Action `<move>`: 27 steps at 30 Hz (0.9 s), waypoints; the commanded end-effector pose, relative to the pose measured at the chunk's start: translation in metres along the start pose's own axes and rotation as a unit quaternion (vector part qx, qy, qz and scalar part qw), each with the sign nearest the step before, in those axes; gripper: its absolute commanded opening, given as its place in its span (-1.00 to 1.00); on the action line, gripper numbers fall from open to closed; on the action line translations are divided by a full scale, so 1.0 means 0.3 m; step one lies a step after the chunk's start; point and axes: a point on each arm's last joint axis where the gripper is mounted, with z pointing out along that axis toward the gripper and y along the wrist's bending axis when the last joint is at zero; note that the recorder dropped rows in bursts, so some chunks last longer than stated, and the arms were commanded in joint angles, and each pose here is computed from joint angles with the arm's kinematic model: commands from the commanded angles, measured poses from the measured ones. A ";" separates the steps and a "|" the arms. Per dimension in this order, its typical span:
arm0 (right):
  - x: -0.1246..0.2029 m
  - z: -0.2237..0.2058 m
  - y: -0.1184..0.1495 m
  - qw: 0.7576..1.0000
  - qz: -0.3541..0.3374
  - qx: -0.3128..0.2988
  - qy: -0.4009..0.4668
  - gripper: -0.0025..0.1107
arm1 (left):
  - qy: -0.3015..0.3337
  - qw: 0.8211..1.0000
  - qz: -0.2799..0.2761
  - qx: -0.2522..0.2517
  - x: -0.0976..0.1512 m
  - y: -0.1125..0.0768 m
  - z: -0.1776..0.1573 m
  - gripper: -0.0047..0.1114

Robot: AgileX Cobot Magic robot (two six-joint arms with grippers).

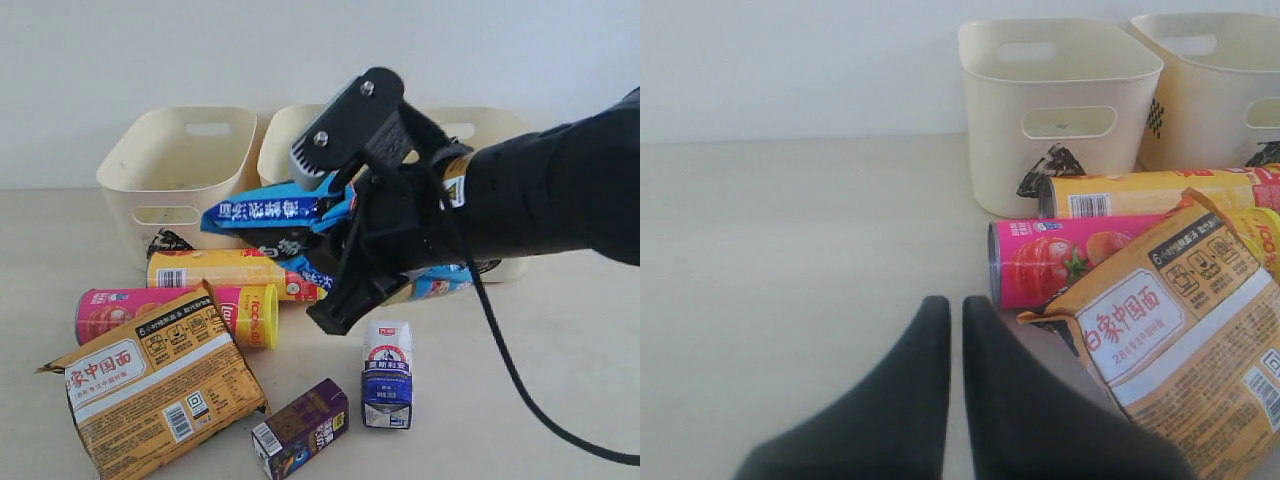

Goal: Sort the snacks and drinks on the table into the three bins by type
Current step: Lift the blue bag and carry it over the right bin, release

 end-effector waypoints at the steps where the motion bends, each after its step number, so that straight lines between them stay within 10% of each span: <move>1: -0.029 -0.072 -0.036 0.999 0.034 0.022 -0.036 -0.96 | -0.011 1.000 0.001 -0.002 -0.008 0.001 -0.002 -0.85; 27: -0.005 0.036 -0.607 0.948 0.217 0.223 -0.073 -0.96 | -0.011 1.000 0.001 -0.002 -0.008 0.001 -0.002 -0.85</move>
